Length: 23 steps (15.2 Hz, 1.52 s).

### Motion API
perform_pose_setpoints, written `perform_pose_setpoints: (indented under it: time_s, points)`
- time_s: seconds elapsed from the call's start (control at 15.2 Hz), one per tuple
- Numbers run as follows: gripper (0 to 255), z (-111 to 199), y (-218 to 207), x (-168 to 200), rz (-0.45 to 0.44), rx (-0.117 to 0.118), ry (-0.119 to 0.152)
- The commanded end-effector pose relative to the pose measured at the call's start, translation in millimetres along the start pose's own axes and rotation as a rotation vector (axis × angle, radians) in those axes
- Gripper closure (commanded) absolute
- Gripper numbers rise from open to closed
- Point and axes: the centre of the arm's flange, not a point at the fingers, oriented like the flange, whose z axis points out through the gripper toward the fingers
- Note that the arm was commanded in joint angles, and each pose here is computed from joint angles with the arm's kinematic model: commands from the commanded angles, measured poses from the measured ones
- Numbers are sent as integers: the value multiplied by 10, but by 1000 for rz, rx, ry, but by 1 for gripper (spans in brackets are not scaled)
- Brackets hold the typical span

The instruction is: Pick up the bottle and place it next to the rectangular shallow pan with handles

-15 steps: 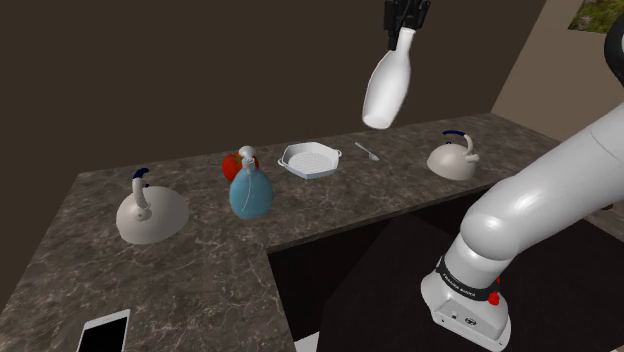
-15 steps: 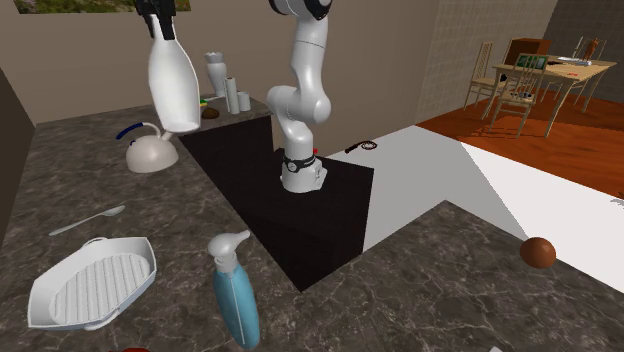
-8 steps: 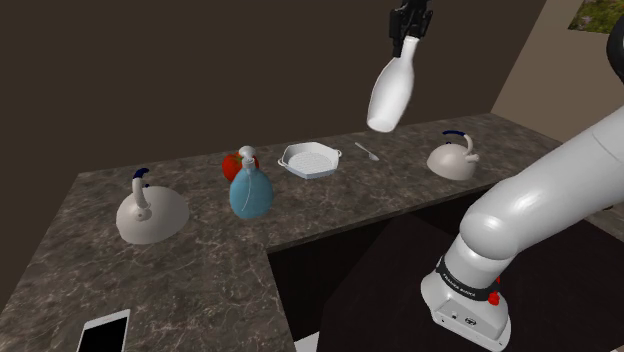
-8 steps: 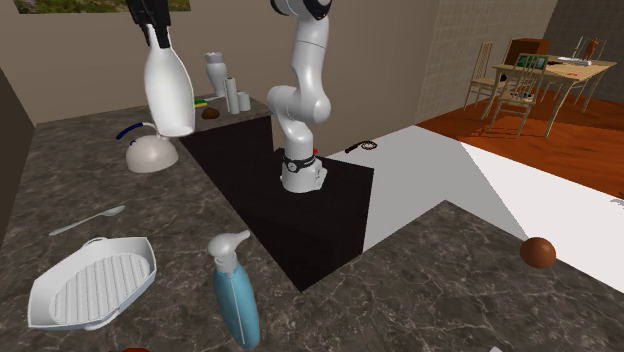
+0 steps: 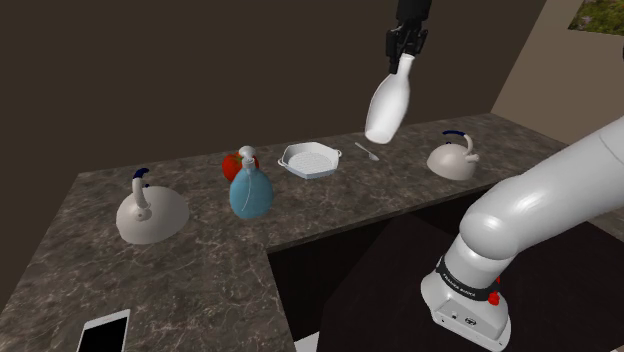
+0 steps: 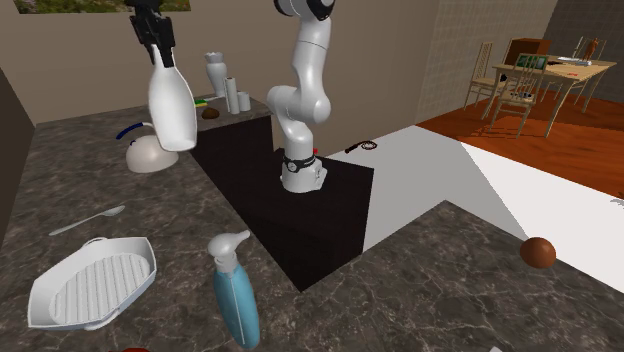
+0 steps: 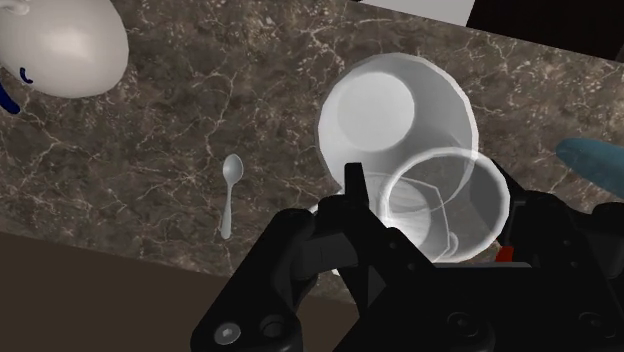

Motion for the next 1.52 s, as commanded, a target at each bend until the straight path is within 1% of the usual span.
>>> perform_pose_setpoints:
  time_s: [0.0,1.45]
  points:
    - [255,112,-20,2,0,0,1]
    - [255,1273,-26,41,0,0,1]
